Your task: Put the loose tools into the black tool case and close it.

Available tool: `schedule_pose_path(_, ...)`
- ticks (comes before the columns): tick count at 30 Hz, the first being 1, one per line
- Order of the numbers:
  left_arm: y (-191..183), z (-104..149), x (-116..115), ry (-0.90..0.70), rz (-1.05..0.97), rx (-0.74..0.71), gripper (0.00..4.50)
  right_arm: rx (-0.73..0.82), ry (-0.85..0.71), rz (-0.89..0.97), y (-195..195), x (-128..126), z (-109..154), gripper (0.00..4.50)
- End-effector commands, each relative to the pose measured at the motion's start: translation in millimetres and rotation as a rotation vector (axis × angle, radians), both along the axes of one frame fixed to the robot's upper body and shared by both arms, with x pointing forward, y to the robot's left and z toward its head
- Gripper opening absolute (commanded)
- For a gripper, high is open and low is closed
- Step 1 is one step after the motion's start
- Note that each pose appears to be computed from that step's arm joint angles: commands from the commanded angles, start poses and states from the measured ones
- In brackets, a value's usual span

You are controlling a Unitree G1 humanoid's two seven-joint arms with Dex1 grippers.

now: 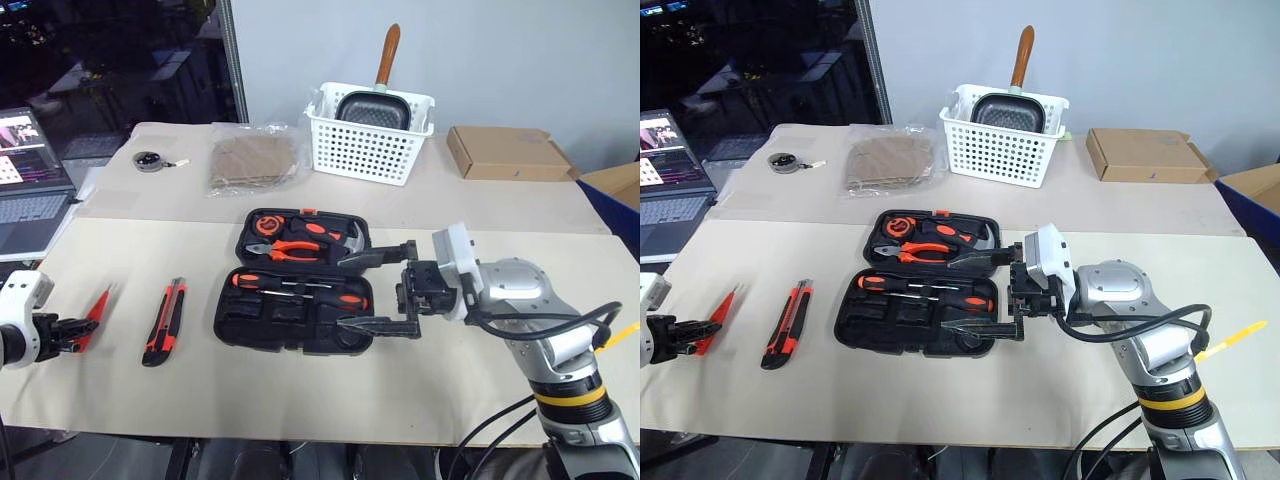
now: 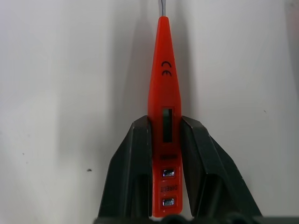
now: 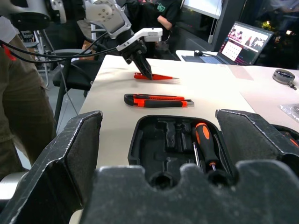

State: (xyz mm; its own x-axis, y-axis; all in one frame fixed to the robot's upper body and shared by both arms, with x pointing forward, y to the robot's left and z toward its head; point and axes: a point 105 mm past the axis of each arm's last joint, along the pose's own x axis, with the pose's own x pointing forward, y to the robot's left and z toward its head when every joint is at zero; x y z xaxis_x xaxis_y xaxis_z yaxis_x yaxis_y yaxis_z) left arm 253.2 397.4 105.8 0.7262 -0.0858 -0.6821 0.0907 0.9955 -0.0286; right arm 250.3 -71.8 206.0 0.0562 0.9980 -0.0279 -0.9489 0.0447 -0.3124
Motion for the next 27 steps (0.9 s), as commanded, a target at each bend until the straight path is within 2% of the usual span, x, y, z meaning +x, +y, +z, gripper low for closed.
schedule_pose_path(1,-3.3,29.1,7.1,-0.106,-0.01,0.016,0.42,0.024,-0.051,-0.009,0.0,-0.7,7.0,4.5)
schedule_pose_path(6,-26.3,70.2,14.4,-0.247,-0.13,0.005,0.42,0.03,-0.048,-0.016,0.0,0.0,4.9,4.5)
schedule_pose_path(8,-53.5,90.9,18.1,-0.295,-0.262,-0.002,0.42,0.03,-0.047,-0.026,-1.3,0.8,4.0,4.5)
schedule_pose_path(11,-105.7,103.5,19.3,-0.294,-0.525,0.013,0.42,0.018,-0.04,-0.051,-6.9,1.1,1.0,4.5)
schedule_pose_path(14,-149.4,100.5,21.5,-0.262,-0.765,0.053,0.42,-0.015,-0.02,-0.106,-21.6,-0.2,-5.2,4.5)
schedule_pose_path(19,-198.5,85.8,35.7,-0.229,-1.064,0.136,0.42,-0.105,0.024,-0.235,-56.5,-6.3,-19.6,4.5)
schedule_pose_path(23,-226.4,74.1,48.9,-0.169,-1.213,0.156,0.42,-0.198,0.055,-0.355,-92.0,-14.8,-30.0,4.5)
schedule_pose_path(27,-242.7,61.8,56.8,-0.119,-1.316,0.185,0.42,-0.234,0.076,-0.416,-110.8,-21.3,-30.3,4.5)
